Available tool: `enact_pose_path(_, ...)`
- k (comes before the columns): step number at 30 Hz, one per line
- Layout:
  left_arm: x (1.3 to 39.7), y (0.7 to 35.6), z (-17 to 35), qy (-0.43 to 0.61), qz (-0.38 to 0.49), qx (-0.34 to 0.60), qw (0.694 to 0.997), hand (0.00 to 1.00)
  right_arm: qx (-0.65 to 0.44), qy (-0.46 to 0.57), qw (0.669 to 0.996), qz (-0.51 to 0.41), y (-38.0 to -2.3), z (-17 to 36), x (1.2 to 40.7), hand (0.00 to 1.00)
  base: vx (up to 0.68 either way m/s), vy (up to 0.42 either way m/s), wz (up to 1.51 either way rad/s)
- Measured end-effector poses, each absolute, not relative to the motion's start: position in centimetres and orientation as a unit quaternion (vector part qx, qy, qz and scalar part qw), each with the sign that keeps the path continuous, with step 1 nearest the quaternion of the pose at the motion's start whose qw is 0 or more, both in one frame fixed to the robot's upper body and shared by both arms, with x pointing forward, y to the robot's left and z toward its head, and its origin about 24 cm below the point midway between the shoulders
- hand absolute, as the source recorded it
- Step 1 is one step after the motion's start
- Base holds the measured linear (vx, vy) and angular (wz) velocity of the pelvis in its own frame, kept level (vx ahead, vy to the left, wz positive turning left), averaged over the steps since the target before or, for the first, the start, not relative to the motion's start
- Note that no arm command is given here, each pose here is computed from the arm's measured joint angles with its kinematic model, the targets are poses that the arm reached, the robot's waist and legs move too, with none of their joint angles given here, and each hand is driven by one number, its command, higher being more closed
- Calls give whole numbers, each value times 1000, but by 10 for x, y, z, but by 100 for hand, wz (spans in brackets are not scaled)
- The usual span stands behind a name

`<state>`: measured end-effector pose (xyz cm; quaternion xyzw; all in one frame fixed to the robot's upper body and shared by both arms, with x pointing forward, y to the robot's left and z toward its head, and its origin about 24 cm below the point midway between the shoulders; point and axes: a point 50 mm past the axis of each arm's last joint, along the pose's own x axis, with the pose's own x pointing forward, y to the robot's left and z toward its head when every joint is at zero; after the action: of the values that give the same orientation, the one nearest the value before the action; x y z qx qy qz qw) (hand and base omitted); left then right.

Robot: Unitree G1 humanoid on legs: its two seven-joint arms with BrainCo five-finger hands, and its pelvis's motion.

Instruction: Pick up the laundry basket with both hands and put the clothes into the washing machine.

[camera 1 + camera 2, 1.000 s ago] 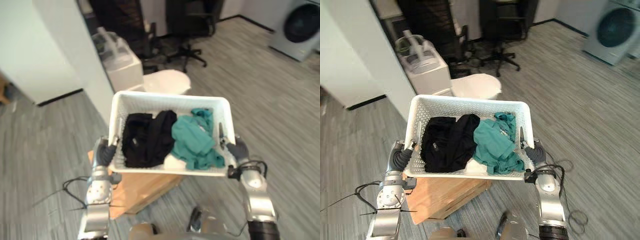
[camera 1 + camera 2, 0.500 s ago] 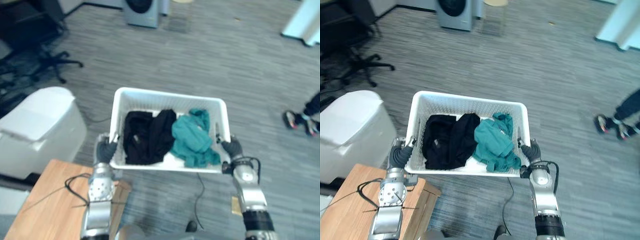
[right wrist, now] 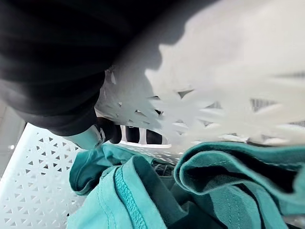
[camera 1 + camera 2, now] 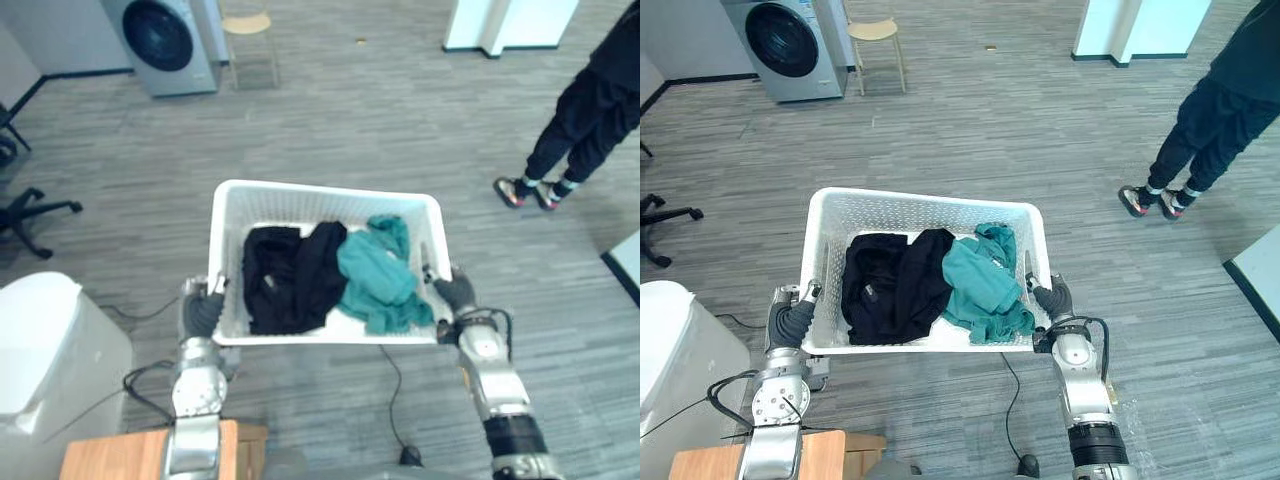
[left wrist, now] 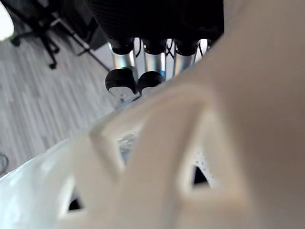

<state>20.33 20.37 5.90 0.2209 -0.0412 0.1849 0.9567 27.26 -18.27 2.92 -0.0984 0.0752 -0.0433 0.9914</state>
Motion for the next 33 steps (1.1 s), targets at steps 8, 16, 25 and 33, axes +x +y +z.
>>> enact_pose_path(8,197,206,60,-40,188,228,955,100,-91,59,993,-55,-182,34,256,100,15,-41,39)
enact_pose_path(16,197,202,72,-76,194,219,953,100,-97,6,992,-78,-184,58,254,100,78,48,1)
enact_pose_path(25,203,201,60,-45,193,213,957,100,-104,36,991,-76,-184,45,260,100,286,209,8)
enact_pose_path(33,200,206,57,-28,175,238,955,100,-88,64,991,-77,-179,31,253,100,499,62,47)
